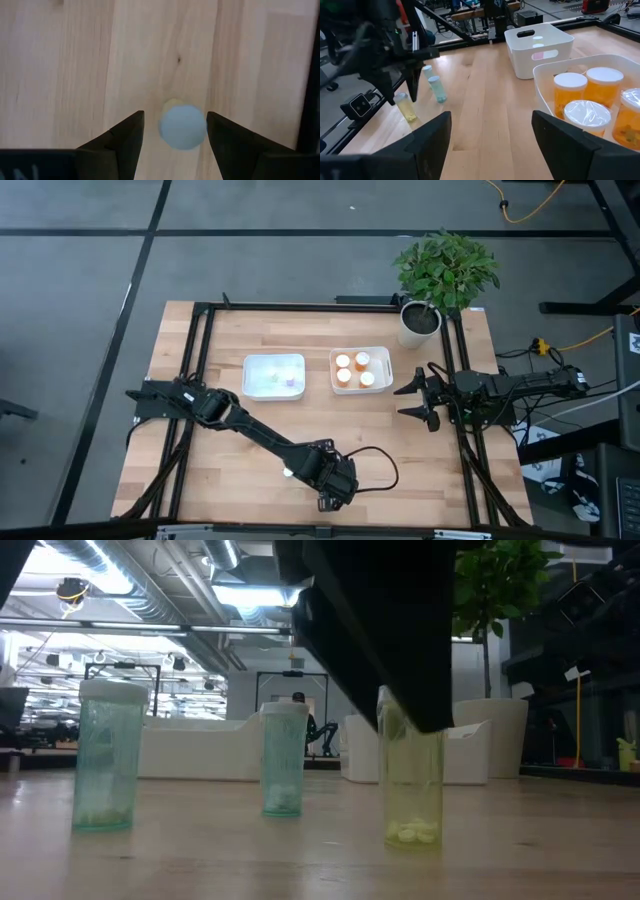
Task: Pick and place medicine bottles into bin by pill shape (circle, oval)
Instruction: Put the yellow pill bottle into the left white bin
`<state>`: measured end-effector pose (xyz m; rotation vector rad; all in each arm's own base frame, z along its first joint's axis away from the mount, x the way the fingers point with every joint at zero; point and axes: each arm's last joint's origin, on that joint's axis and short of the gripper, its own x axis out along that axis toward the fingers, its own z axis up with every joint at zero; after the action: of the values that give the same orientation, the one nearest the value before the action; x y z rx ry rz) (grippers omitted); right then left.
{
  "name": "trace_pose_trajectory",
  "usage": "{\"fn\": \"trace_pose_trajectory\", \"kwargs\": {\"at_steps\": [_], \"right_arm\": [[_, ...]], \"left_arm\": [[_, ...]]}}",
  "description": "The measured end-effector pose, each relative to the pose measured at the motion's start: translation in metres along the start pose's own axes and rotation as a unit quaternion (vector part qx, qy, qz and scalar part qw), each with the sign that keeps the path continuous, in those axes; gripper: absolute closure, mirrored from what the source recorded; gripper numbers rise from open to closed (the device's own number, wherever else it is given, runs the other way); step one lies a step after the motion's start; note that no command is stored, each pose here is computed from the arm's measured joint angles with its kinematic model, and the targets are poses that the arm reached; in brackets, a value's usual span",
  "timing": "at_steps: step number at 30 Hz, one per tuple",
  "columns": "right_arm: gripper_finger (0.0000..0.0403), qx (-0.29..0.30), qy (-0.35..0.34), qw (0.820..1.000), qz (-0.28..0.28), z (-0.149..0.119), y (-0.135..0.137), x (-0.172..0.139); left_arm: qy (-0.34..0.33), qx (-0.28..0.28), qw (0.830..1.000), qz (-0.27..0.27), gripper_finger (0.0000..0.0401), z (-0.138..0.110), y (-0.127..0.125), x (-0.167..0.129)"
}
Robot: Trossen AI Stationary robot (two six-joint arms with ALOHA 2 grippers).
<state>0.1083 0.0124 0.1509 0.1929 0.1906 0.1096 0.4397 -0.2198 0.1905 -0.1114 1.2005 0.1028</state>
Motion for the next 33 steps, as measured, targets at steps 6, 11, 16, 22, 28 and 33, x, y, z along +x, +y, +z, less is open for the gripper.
{"fn": "trace_pose_trajectory", "kwargs": {"at_steps": [6, 11, 16, 22, 28, 33], "right_arm": [[0.0124, 0.0, 0.0, 1.0, 0.0, 0.0, 0.0, 0.0], [0.0124, 0.0, 0.0, 1.0, 0.0, 0.0, 0.0, 0.0], [0.0124, 0.0, 0.0, 1.0, 0.0, 0.0, 0.0, 0.0], [0.0124, 0.0, 0.0, 1.0, 0.0, 0.0, 0.0, 0.0], [0.0124, 0.0, 0.0, 1.0, 0.0, 0.0, 0.0, 0.0], [0.0124, 0.0, 0.0, 1.0, 0.0, 0.0, 0.0, 0.0]], "left_arm": [[-0.004, -0.005, 1.0, 0.003, 0.0193, 0.0, 0.0, 0.002], [-0.005, -0.005, 1.0, 0.005, 0.0194, 0.0, 0.0, 0.002], [-0.005, -0.006, 1.0, 0.005, 0.0224, 0.0, 0.001, 0.002], [-0.005, -0.008, 1.0, 0.006, 0.0272, 0.001, 0.002, 0.002], [0.012, -0.023, 0.999, 0.034, 0.0283, 0.014, 0.027, -0.02], [0.036, -0.02, 0.994, 0.097, 0.0284, 0.028, 0.054, -0.07]]}}
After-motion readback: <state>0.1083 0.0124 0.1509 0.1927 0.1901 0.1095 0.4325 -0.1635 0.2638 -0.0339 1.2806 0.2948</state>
